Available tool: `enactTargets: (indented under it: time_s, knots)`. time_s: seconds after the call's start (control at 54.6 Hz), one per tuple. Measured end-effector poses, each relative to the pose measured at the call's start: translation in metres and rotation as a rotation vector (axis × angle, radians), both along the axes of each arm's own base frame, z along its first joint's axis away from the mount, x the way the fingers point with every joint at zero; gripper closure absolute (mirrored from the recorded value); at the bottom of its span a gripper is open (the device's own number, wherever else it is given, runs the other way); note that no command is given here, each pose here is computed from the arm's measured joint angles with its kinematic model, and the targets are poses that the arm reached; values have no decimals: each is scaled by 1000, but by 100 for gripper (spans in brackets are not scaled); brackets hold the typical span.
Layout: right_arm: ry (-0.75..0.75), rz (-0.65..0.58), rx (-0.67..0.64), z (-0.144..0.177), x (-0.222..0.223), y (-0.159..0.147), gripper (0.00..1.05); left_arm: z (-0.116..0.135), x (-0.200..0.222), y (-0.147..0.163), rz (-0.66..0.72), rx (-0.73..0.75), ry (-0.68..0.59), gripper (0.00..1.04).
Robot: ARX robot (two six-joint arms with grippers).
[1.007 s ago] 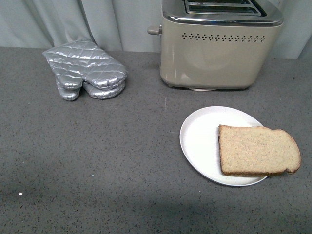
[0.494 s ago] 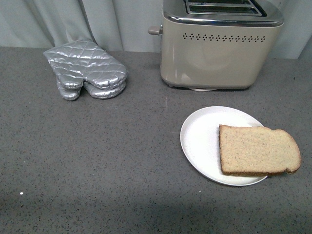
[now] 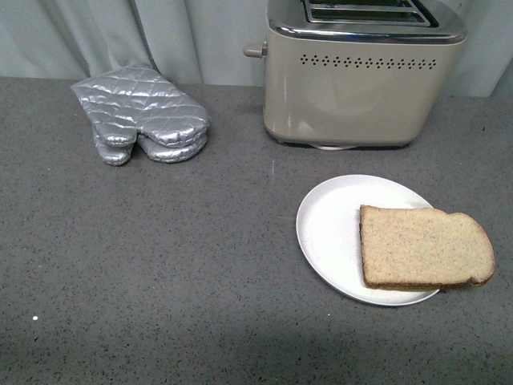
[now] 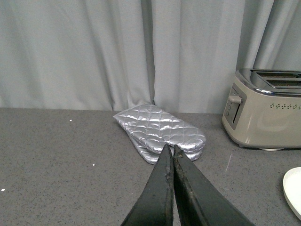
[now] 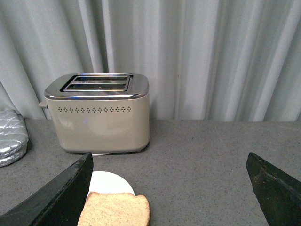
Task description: Put bread into toaster
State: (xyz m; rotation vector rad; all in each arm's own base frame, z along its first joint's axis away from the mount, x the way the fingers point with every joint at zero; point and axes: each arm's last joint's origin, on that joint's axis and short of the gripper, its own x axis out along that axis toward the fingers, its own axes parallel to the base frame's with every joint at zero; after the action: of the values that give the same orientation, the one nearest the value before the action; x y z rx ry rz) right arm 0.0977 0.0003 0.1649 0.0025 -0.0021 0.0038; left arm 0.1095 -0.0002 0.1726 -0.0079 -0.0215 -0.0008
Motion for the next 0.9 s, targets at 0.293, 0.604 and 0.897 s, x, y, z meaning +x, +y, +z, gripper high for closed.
enactTargets:
  time_s: [0.293, 0.604, 0.897]
  knots:
    - [0, 0, 0, 0, 0, 0, 10, -3, -13, 0, -2, 0, 6, 101]
    - [235, -74, -152, -5, 22, -7, 10, -3, -13, 0, -2, 0, 6, 61]
    - [640, 24, 62, -28, 98, -29, 10, -3, -13, 0, -2, 0, 5, 13]
